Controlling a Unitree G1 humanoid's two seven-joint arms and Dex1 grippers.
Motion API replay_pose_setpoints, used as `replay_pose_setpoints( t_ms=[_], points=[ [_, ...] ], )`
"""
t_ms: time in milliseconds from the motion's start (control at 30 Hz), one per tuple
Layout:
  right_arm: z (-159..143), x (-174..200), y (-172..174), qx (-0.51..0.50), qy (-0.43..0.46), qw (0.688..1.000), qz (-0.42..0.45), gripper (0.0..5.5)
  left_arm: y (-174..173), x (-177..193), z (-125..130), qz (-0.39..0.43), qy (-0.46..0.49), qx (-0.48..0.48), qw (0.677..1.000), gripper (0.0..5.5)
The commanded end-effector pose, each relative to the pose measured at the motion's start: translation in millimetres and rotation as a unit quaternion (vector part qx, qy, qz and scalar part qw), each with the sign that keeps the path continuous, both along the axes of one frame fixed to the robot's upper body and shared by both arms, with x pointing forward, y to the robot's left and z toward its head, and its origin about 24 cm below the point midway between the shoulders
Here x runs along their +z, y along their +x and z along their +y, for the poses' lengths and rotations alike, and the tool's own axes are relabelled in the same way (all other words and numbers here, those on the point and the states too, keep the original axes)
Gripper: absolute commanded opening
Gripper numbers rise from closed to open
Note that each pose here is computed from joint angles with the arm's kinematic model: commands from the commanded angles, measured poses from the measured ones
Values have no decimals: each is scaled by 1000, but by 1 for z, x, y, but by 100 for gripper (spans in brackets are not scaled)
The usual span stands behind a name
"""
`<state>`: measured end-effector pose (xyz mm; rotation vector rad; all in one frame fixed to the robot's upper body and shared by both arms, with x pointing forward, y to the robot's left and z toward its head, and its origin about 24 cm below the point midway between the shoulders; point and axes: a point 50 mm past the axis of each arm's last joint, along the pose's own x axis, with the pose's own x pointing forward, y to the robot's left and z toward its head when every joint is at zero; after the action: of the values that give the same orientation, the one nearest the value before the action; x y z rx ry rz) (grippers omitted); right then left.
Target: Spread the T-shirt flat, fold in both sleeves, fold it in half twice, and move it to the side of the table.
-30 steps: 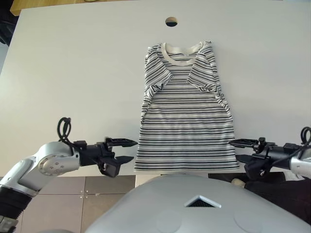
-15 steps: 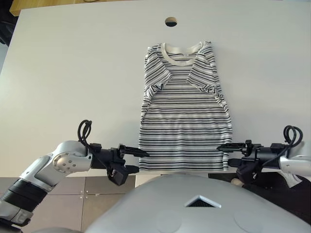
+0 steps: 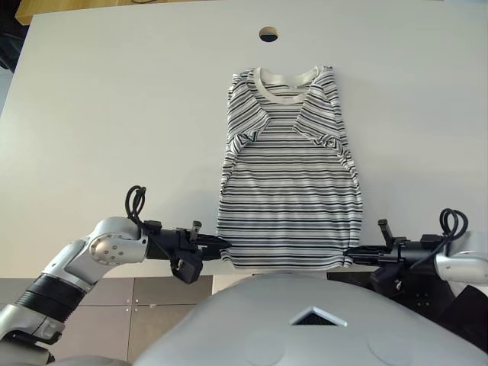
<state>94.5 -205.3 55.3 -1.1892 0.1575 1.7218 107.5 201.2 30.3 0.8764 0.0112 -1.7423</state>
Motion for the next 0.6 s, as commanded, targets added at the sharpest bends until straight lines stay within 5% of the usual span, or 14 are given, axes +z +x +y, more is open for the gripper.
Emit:
replay_pose_setpoints(
  t_ms=[33,367,600],
  points=[
    [-4,0,1,-11,-8,1000,0,10,-2,2,-4,21,-21,8,1000,13],
    [-29,21,23,-183,99,977,-45,10,27,25,-1,-18,-126,133,983,13],
    [-21,21,104,-299,249,913,-119,10,120,15,-5,-154,-163,301,927,13]
  ],
)
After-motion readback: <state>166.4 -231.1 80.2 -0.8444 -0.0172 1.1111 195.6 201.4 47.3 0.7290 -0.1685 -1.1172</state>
